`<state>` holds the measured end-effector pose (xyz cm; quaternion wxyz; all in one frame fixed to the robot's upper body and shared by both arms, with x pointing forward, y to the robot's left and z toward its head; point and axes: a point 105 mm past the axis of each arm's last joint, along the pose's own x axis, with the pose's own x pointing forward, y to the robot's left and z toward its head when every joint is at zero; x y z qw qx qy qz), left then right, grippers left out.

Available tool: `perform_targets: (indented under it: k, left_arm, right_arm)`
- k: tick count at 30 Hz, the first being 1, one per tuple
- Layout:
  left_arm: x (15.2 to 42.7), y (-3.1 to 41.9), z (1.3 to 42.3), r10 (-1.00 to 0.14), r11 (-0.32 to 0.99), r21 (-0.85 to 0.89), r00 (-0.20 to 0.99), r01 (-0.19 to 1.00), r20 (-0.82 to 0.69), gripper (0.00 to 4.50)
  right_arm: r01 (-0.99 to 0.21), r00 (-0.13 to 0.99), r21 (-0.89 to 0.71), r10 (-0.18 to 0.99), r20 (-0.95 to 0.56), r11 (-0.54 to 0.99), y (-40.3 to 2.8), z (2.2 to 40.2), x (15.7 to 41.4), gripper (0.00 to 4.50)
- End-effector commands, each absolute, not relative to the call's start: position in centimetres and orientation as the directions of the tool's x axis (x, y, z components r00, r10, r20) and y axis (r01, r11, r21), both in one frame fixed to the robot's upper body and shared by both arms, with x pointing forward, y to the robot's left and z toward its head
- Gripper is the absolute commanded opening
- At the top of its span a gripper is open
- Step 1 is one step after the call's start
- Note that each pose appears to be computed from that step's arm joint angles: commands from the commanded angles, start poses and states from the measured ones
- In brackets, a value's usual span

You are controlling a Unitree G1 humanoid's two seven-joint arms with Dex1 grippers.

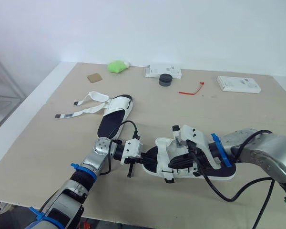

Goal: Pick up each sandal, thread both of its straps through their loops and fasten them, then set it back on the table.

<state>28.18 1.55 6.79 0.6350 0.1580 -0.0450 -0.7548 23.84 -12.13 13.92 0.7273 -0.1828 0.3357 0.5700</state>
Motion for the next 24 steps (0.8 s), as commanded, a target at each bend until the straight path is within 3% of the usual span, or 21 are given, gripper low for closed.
perform_targets:
  k: [1, 6, 7, 10, 15, 19, 24]
  left_arm:
    - [25.3, 4.2, -1.4, -0.885, -0.218, -0.027, -0.209, 0.976, -0.417, 0.0]
    - [25.3, 4.1, -1.4, -0.885, -0.218, -0.025, -0.209, 0.976, -0.416, 0.0]
    - [25.3, 4.1, -1.4, -0.885, -0.218, -0.026, -0.209, 0.976, -0.415, 0.0]
    - [25.3, 4.0, -1.4, -0.886, -0.217, -0.027, -0.208, 0.976, -0.415, 0.0]
    - [25.4, 4.0, -1.5, -0.885, -0.214, -0.029, -0.206, 0.976, -0.417, 0.0]
    - [25.4, 4.1, -1.7, -0.884, -0.212, -0.029, -0.204, 0.977, -0.42, 0.0]
    - [25.3, 4.2, -1.8, -0.885, -0.207, -0.033, -0.201, 0.978, -0.419, 0.0]
  right_arm:
    - [-0.955, 0.051, 0.171, 0.7, -0.712, 0.243, -11.9, 12.9, 23.0, 0.06]
    - [-0.948, -0.003, 0.214, 0.67, -0.743, 0.234, -12.7, 12.5, 22.4, 1.54]
    - [-0.939, 0.003, 0.229, 0.672, -0.74, 0.257, -13.0, 12.8, 22.7, 2.12]
    - [-0.918, 0.027, 0.268, 0.722, -0.691, 0.291, -13.6, 14.3, 23.7, 3.28]
    - [-0.912, 0.093, 0.283, 0.822, -0.561, 0.296, -14.6, 19.4, 25.2, 3.28]
    - [-0.916, 0.1, 0.293, 0.863, -0.496, 0.275, -15.6, 21.7, 24.4, 3.28]
    - [-0.942, -0.047, 0.307, 0.852, -0.522, 0.137, -15.5, 21.4, 18.7, 3.28]
